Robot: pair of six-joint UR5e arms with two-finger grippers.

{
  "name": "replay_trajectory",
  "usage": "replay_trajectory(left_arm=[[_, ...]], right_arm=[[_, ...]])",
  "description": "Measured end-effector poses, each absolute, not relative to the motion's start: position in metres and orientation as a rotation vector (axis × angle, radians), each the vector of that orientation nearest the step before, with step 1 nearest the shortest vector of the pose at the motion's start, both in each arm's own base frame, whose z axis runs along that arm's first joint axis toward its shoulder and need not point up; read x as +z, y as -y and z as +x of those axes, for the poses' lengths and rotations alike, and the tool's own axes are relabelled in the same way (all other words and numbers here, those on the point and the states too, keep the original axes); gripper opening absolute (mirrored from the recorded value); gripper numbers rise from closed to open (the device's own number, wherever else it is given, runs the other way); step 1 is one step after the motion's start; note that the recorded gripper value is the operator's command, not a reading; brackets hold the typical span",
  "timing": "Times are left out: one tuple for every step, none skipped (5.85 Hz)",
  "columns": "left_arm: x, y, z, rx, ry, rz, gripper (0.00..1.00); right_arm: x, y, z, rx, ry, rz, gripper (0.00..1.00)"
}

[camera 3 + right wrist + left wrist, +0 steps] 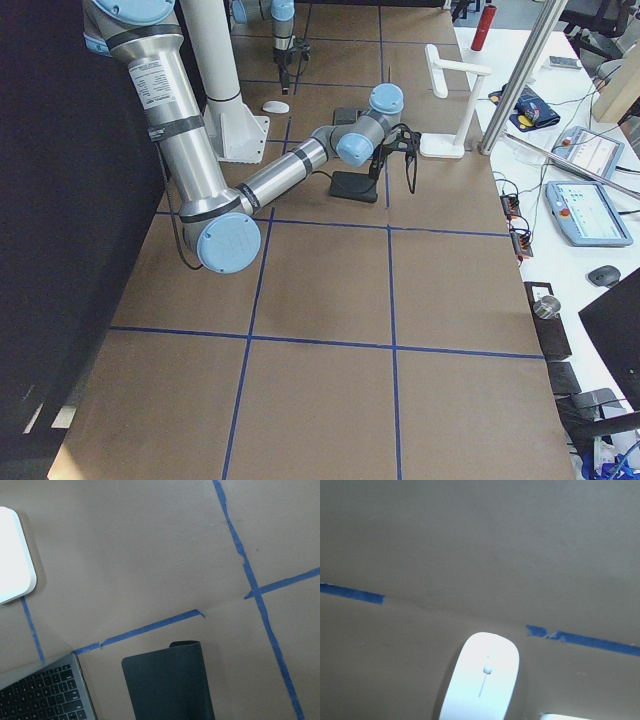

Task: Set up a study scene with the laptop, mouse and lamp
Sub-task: 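Lift the right gripper off the pad while the left reaches for the mouse, then grasp the white mouse with the left gripper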

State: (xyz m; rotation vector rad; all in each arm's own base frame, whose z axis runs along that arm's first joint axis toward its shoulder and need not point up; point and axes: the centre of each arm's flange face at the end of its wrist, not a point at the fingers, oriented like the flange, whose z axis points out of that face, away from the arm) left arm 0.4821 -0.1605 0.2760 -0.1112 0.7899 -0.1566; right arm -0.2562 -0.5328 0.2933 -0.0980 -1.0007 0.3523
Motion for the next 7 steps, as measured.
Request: replay_trajectory(left_arm=[[0.290, 0.150, 0.498, -0.143, -0.772, -0.095, 1.00], [0.300, 0.145, 0.512, -0.135, -0.778, -0.087, 1.00], [0.306, 0.144, 0.520, -0.130, -0.791, -0.084, 1.00], [0.308, 0.143, 0.523, -0.127, -0.794, -0.081, 1.00], [0.309, 0.145, 0.523, -0.112, -0.795, -0.070, 1.00], [0.309, 0.149, 0.523, -0.080, -0.795, -0.047, 1.00], [0.309, 0.151, 0.522, -0.050, -0.796, -0.028, 1.00]], right_arm=[[0.288, 0.530, -0.247, 0.346, 0.983, -0.097, 1.00], [0.286, 0.529, -0.243, 0.343, 0.974, -0.096, 1.00], [0.285, 0.528, -0.241, 0.343, 0.971, -0.094, 1.00], [0.284, 0.528, -0.240, 0.344, 0.971, -0.092, 1.00], [0.284, 0.528, -0.239, 0.345, 0.971, -0.092, 1.00], [0.284, 0.528, -0.237, 0.346, 0.971, -0.089, 1.00], [0.284, 0.529, -0.236, 0.348, 0.971, -0.087, 1.00]])
